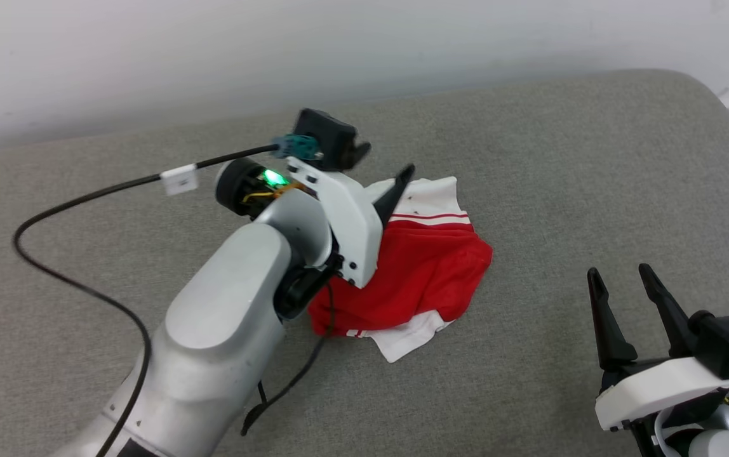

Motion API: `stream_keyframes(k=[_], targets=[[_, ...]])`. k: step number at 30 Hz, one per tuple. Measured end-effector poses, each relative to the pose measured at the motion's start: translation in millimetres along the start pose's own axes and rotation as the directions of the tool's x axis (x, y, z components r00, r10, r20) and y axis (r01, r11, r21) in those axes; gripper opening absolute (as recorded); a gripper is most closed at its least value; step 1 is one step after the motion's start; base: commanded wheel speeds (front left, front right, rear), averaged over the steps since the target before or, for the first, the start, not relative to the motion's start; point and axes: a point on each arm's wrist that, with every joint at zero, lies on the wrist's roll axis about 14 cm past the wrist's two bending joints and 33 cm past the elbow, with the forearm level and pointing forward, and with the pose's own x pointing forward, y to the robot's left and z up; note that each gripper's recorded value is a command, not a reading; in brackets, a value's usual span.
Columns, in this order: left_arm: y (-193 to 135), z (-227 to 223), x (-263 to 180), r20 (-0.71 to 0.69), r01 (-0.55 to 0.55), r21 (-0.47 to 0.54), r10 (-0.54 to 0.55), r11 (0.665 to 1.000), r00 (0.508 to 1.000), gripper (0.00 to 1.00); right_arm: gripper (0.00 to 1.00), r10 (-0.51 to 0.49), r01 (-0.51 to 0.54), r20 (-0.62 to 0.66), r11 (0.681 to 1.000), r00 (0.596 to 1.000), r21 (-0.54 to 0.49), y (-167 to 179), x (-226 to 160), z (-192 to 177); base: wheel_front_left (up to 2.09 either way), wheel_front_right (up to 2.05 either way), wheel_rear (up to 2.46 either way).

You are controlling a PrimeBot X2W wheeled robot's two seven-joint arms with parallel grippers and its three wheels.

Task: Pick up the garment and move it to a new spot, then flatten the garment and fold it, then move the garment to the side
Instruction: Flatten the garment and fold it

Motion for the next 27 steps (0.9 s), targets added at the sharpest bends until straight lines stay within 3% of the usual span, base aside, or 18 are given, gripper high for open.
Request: stream_keyframes(k=[7,15,17,18,22,27], targets=[[-26,-67,9,-0.329,0.131,-0.034,-0.135,0.991,0.935,1.00,1.00,-0.015,0.015,-0.010,1.000,1.000,0.004,-5,7,-7,0.00,0.00,0.00],[-17,-127,-8,-0.562,0.137,-0.079,-0.157,0.987,0.812,1.00,1.00,-0.031,0.031,-0.025,0.999,0.999,0.008,-10,9,-14,0.00,0.00,0.00],[-16,-134,-10,-0.588,0.136,-0.080,-0.157,0.988,0.793,0.16,1.00,-0.033,0.033,-0.029,0.999,0.999,0.009,-11,9,-16,0.00,0.00,0.00],[-15,-135,-10,-0.591,0.136,-0.077,-0.155,0.988,0.792,0.00,1.00,-0.033,0.034,-0.031,0.999,0.999,0.009,-11,9,-17,0.00,0.00,0.00],[-12,-124,-5,-0.543,0.144,-0.054,-0.150,0.988,0.827,0.00,1.00,-0.034,0.034,-0.030,0.999,0.999,0.011,-11,11,-17,0.00,0.00,0.00],[5,-74,5,-0.340,0.106,-0.028,-0.109,0.994,0.934,0.00,1.00,-0.022,0.022,-0.022,1.000,1.000,0.010,-8,15,-15,0.00,0.00,0.00]])
